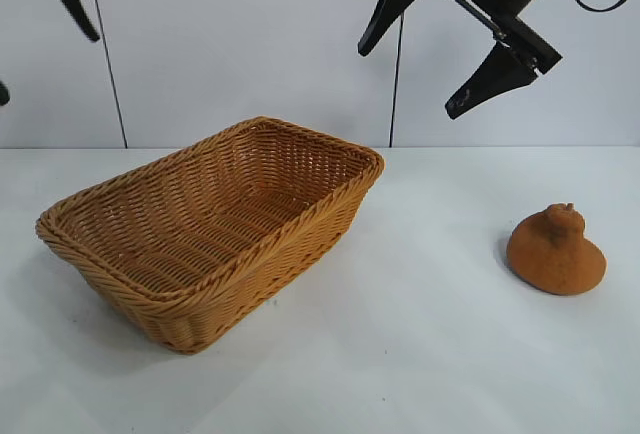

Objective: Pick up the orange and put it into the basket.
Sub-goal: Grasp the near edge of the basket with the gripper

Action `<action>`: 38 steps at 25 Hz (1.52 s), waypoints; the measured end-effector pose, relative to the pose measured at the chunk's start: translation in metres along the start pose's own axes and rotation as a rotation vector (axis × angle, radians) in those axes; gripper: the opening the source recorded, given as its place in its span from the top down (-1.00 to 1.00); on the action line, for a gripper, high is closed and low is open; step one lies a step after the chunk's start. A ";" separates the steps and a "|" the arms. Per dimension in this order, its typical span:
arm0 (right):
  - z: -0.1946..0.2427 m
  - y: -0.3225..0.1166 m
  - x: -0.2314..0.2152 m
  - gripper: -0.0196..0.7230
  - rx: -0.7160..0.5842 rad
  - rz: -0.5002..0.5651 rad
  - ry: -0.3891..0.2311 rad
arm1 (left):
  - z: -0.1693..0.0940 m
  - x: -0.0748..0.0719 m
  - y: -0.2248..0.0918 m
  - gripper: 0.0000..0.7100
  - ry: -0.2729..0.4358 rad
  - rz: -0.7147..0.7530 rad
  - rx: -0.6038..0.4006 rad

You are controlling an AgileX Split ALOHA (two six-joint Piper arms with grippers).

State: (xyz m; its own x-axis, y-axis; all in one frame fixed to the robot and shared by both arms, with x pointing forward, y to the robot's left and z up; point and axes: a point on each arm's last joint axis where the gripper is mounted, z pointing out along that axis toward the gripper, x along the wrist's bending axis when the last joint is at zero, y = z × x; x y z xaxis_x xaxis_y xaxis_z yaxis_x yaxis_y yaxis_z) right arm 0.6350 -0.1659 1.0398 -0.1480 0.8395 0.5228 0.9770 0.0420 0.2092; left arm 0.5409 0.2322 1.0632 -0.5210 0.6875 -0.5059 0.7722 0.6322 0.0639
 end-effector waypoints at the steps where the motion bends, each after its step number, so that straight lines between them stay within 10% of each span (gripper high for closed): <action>1: 0.000 0.000 0.000 -0.92 0.000 0.000 0.000 | 0.005 0.007 -0.003 -0.45 0.009 -0.034 -0.005; 12: 0.000 0.000 0.001 -0.92 -0.002 0.005 0.013 | 0.051 0.060 -0.021 -0.45 0.067 -0.232 -0.032; 23: 0.000 0.001 0.003 -0.92 -0.007 0.014 0.032 | 0.059 0.059 -0.018 -0.45 0.049 -0.232 -0.067; 38: 0.000 0.001 0.004 -0.92 -0.008 0.016 0.039 | 0.157 0.073 -0.032 -0.27 0.187 -0.308 0.030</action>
State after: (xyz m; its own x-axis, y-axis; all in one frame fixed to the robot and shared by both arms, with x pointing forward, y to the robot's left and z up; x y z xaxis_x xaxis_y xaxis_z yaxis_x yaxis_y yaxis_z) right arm 0.6353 -0.1629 1.0419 -0.1384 0.8182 0.5581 0.9780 0.0241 0.2072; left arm 0.5357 0.2058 0.8891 -0.7860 0.5219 -0.3313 0.5778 0.8108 -0.0935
